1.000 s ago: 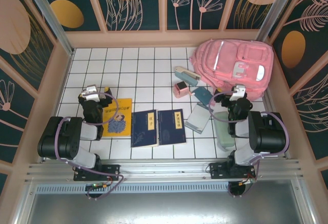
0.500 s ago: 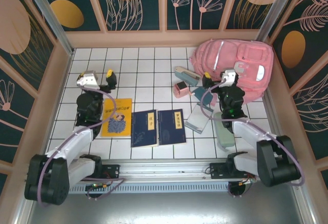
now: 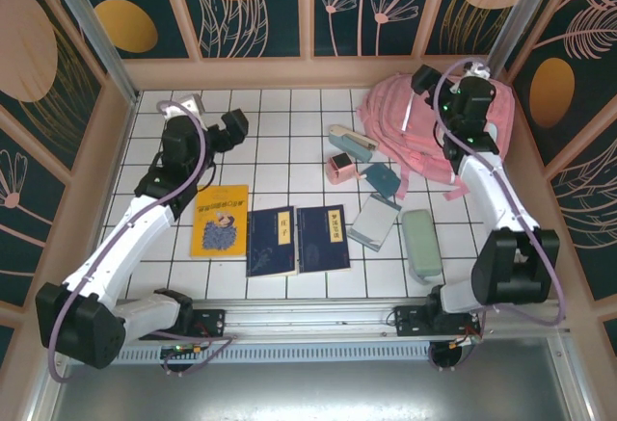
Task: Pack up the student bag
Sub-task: Pick up the student bag from the top-right of the table.
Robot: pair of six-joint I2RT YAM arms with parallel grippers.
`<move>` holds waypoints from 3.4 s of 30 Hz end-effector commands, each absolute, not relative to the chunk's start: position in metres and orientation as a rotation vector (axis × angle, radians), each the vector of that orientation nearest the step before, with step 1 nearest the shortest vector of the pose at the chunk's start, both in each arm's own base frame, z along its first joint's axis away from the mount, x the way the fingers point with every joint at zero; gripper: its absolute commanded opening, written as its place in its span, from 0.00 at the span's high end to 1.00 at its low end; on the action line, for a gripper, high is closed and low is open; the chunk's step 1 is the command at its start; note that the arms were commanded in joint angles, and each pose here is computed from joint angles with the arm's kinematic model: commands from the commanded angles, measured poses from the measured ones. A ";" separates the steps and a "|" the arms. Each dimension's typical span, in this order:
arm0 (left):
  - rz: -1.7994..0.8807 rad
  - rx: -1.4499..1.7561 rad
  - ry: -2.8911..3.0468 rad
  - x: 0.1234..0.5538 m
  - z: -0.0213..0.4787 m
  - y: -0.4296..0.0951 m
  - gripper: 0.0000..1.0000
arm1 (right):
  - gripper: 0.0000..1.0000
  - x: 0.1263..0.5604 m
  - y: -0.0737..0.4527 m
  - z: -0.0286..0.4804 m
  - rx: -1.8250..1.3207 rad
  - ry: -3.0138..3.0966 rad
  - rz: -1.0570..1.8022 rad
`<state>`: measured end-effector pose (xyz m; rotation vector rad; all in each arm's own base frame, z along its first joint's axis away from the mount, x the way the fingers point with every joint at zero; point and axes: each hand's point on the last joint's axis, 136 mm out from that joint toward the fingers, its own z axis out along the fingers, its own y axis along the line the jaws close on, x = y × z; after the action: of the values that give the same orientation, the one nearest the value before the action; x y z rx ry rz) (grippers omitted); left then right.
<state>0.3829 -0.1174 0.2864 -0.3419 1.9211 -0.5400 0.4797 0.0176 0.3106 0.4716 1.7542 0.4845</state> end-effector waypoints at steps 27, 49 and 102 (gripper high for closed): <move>-0.999 -0.049 2.045 0.362 0.268 -0.200 0.01 | 0.37 0.639 0.040 0.128 0.377 2.301 0.798; -0.934 -0.127 2.129 0.371 0.241 -0.194 0.01 | 1.00 0.635 0.043 0.110 0.352 2.340 0.784; -1.529 -0.090 1.986 0.480 0.390 -0.246 0.01 | 1.00 0.501 0.208 0.495 -0.717 1.514 1.317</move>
<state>0.5001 -0.2274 0.3584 -0.1924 2.0538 -1.3172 0.5455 0.2045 0.4192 -0.5026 1.7516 1.4196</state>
